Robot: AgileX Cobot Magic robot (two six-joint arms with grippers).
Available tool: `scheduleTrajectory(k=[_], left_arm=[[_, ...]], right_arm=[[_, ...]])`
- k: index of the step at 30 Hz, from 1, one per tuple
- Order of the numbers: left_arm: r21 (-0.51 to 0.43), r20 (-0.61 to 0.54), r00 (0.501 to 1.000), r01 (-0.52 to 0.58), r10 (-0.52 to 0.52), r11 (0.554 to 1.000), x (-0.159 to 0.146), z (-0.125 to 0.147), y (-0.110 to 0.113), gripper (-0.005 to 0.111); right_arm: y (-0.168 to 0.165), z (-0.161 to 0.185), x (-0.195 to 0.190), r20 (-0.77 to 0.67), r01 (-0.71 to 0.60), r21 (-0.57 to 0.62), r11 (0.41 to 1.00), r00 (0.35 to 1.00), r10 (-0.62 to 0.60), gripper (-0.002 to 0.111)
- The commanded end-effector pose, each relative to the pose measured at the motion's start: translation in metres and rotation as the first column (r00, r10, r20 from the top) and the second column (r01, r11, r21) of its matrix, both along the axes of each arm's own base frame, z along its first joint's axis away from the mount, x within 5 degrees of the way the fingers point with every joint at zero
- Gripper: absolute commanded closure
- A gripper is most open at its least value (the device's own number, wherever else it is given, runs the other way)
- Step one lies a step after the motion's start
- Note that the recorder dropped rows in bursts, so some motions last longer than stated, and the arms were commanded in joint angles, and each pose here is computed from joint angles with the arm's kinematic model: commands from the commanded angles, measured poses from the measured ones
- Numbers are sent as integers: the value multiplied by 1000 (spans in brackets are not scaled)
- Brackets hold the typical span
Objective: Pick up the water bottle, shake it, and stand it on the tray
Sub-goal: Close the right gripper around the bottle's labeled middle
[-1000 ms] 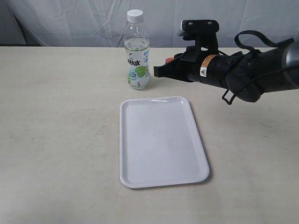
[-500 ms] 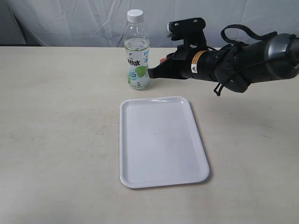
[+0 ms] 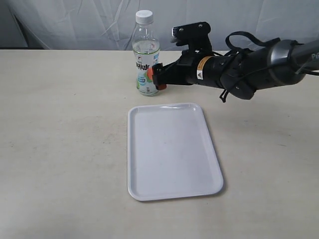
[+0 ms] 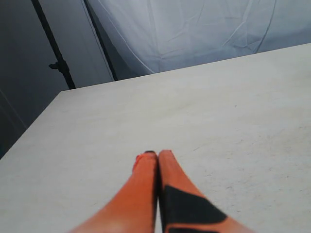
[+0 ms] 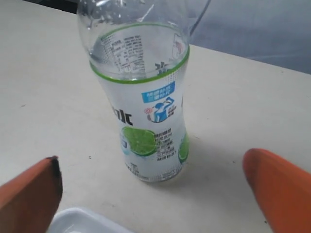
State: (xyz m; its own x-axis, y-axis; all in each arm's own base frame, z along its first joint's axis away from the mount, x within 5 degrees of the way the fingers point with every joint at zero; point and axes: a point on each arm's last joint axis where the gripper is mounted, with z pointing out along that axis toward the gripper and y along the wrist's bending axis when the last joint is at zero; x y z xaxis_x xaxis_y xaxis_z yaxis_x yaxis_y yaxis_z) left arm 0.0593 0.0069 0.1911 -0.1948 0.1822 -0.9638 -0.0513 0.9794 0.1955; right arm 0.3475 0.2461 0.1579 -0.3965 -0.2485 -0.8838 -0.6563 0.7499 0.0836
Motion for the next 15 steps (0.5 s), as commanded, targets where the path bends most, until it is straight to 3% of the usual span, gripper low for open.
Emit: scheduleTrajectory(k=[1, 15], left_arm=[[-11, 16, 1000, 1, -1, 1000, 0, 1, 0, 107], [-11, 16, 1000, 1, -1, 1000, 0, 1, 0, 107]], right_arm=[[8, 5, 4, 39, -26, 33, 999, 999, 25, 4], [43, 2, 32, 96, -59, 36, 998, 994, 55, 4]])
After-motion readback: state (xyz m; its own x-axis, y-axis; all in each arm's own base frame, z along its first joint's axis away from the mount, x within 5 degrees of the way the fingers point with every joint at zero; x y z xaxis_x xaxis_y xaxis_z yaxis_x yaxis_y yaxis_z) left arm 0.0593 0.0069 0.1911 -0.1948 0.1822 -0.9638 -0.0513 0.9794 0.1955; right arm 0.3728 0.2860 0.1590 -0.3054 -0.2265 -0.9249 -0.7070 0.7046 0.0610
